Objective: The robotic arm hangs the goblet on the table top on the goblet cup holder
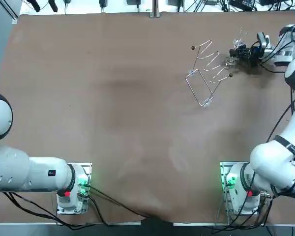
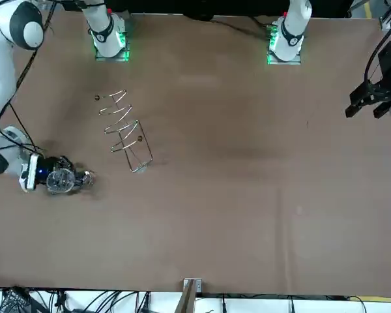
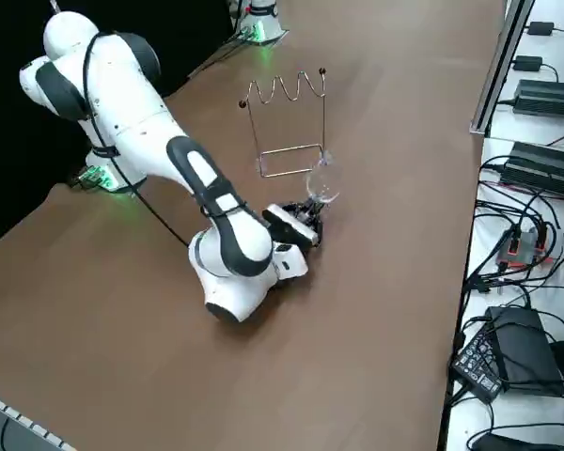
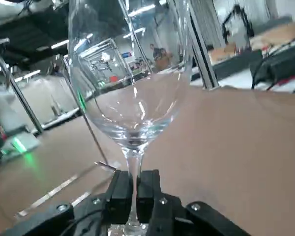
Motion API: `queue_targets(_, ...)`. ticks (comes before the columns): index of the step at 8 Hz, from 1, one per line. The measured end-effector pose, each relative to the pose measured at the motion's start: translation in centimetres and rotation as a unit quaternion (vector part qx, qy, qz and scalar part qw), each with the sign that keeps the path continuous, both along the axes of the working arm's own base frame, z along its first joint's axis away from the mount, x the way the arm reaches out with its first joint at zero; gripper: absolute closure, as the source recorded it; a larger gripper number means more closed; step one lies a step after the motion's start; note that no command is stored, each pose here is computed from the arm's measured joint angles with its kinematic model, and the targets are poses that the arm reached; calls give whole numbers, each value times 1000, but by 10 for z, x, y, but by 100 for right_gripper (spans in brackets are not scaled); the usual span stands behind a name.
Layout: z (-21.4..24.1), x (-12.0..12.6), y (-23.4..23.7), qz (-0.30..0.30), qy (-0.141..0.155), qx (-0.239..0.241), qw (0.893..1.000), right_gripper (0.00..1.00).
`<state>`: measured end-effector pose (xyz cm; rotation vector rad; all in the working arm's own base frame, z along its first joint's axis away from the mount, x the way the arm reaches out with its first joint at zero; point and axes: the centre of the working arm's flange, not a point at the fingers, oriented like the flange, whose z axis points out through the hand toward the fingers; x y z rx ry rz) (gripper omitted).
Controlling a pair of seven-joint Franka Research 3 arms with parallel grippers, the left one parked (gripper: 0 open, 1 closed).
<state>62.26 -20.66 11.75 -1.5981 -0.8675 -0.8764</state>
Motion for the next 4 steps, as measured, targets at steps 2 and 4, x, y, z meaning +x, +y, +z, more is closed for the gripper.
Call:
queue_targets(2,55,10,-8,6,128,-33,991,91)
queue_targets(4,107,10,-8,4,263,-58,963,91)
